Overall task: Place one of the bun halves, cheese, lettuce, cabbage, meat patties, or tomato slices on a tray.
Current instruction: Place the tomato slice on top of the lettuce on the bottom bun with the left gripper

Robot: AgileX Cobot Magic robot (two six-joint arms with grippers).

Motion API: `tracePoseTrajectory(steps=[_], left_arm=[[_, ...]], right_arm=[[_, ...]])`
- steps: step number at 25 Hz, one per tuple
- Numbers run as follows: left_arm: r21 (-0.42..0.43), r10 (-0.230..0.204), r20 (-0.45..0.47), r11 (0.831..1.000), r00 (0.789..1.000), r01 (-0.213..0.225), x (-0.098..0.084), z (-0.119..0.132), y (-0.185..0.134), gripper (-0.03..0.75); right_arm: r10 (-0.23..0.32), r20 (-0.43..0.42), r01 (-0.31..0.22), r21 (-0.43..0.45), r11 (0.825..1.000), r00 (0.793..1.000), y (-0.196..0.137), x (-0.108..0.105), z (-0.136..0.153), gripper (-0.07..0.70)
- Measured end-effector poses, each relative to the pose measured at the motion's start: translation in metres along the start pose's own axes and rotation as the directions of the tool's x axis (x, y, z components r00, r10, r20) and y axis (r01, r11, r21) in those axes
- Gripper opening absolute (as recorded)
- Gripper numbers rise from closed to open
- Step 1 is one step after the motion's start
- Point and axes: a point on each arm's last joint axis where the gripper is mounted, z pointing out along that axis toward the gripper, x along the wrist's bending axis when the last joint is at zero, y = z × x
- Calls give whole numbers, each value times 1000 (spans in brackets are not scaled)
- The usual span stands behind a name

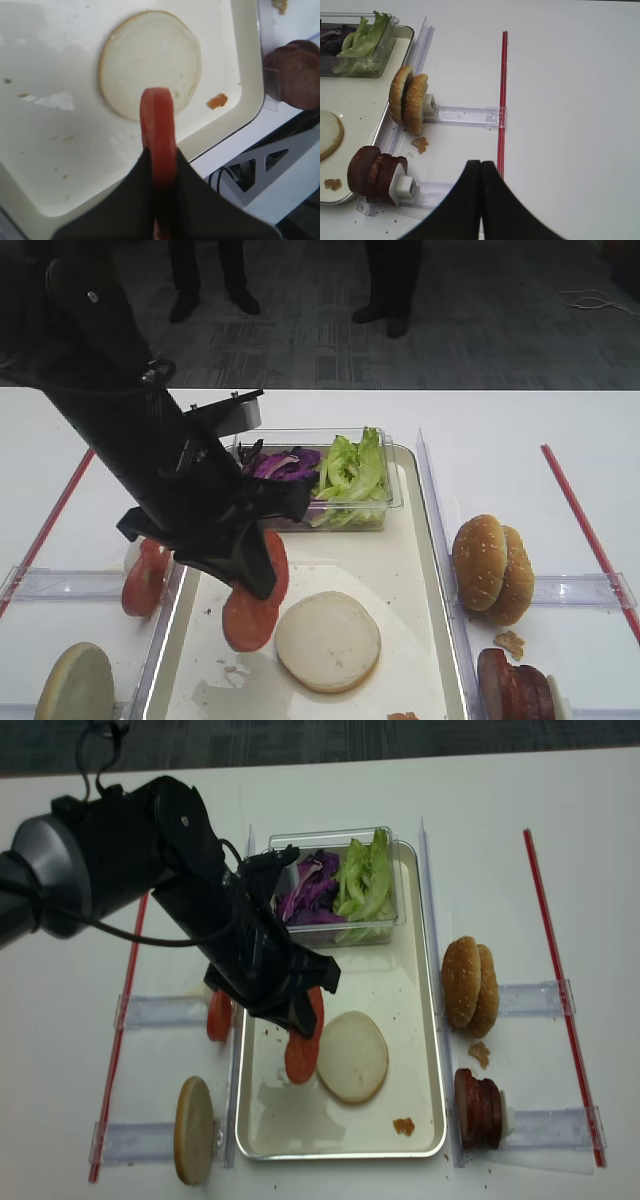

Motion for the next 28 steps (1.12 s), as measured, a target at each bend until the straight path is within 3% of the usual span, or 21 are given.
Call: tracePoseTrajectory(steps=[4, 10, 19, 28], left_arm=[[-30, 38, 116, 999, 993, -34, -3, 12, -5, 12], [-57, 51, 262, 998, 964, -37, -2, 36, -4, 12], [-42, 35, 357, 999, 933, -21, 8, 73, 6, 9], [-33, 15, 387, 999, 922, -2, 15, 90, 10, 9]], right_arm=[[0, 0, 0, 0, 1000, 1000, 0, 0, 0, 133], [0, 0, 0, 0, 1000, 1000, 0, 0, 0, 133], [0, 0, 0, 0, 1000, 1000, 0, 0, 0, 133], [0, 0, 0, 0, 1000, 1000, 0, 0, 0, 133]])
